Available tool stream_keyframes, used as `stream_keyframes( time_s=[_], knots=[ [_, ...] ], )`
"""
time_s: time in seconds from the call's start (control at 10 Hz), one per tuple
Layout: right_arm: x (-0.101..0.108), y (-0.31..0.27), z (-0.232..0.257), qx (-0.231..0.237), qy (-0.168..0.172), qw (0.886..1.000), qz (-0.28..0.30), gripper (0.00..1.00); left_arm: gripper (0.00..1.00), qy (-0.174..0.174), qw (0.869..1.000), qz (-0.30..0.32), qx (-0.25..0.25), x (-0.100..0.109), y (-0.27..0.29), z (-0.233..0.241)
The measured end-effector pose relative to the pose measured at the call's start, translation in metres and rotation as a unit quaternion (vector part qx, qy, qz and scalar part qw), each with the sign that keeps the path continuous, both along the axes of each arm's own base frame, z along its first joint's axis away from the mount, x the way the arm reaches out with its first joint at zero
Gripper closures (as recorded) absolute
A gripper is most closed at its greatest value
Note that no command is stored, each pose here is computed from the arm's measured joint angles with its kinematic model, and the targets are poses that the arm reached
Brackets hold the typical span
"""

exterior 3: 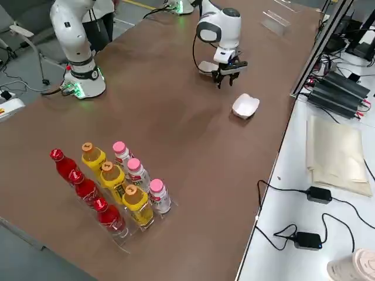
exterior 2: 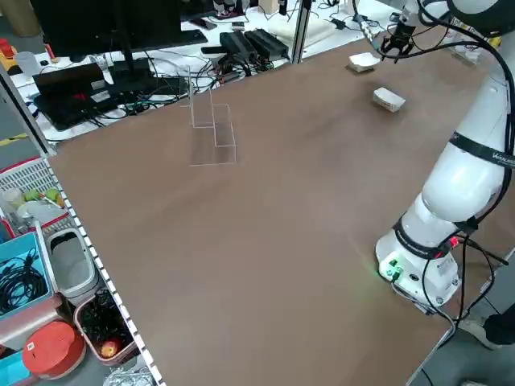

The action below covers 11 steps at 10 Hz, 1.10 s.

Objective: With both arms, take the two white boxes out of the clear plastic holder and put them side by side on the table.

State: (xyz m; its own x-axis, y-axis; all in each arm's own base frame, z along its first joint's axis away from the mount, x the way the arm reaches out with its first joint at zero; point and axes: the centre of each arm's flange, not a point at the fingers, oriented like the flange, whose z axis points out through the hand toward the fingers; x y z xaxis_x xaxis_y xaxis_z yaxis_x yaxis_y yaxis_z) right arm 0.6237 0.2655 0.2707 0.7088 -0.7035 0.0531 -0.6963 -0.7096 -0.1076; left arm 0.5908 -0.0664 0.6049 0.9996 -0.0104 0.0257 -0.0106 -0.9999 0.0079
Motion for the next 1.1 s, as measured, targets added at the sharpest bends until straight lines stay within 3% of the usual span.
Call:
stream_keyframes(
  time_s=[0.2, 0.5, 1.1],
  knots=[
    [-0.003, 0.006, 0.008, 0.003, 0.0, 0.996, 0.089, 0.34, 0.0, 0.0, 1.0, 0.0, 0.0, 0.0, 0.001, 0.0],
    [-0.017, 0.024, 0.013, 0.002, 0.016, 0.967, 0.253, 0.32, 0.0, 0.0, 1.0, 0.001, 0.0, 0.0, 0.001, 0.0],
    [-0.062, 0.086, -0.011, 0.002, 0.019, 0.928, 0.373, 0.32, 0.0, -0.004, 1.0, 0.0, 0.0, 0.0, 0.0, 0.004]
  ],
)
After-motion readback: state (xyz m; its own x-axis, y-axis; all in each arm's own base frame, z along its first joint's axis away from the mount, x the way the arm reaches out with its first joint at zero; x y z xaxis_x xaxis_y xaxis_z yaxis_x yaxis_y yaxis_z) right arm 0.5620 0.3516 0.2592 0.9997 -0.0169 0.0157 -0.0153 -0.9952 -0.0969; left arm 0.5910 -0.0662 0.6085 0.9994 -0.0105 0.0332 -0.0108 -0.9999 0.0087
